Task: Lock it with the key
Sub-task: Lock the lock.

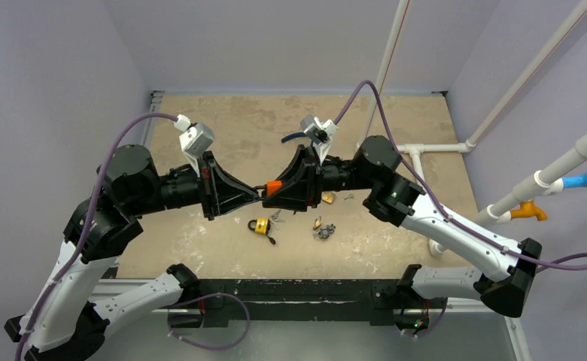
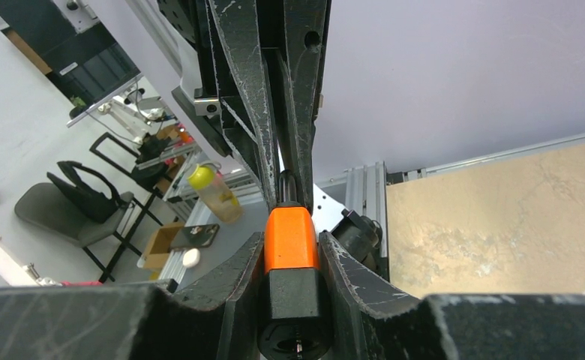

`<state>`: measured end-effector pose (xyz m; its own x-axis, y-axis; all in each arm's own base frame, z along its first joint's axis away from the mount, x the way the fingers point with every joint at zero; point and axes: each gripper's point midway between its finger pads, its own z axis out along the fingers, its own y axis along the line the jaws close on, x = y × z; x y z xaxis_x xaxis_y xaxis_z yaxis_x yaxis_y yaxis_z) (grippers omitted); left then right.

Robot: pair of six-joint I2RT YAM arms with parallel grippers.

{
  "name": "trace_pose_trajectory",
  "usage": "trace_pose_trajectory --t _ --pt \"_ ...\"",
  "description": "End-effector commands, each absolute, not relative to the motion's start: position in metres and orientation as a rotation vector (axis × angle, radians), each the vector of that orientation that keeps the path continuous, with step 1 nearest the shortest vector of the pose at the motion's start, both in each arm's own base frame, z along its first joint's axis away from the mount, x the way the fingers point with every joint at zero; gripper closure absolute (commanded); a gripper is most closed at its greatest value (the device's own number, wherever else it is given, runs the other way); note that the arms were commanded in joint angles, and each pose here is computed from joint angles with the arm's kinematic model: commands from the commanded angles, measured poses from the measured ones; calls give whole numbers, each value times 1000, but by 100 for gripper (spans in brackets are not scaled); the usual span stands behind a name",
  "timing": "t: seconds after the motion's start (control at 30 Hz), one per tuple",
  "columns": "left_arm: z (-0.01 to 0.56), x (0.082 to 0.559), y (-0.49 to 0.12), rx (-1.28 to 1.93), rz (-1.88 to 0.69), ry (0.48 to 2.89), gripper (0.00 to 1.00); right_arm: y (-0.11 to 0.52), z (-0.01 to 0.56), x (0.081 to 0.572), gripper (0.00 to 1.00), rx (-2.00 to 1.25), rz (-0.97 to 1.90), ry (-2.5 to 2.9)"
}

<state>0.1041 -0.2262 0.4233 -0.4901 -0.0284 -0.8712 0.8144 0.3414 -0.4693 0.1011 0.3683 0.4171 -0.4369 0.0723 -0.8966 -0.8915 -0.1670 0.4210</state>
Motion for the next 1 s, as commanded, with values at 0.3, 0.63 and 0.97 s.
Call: trace_pose_trajectory --t 0.3,0.63,0.97 --pt "466 129 -213 417 -1223 1589 100 360 435 83 34 -990 1699 1246" --pt "479 123 -208 351 -1285 1543 100 326 457 95 11 -856 1714 1128" --pt "482 123 -209 336 -1309 1530 100 320 470 98 33 -792 1780 1083"
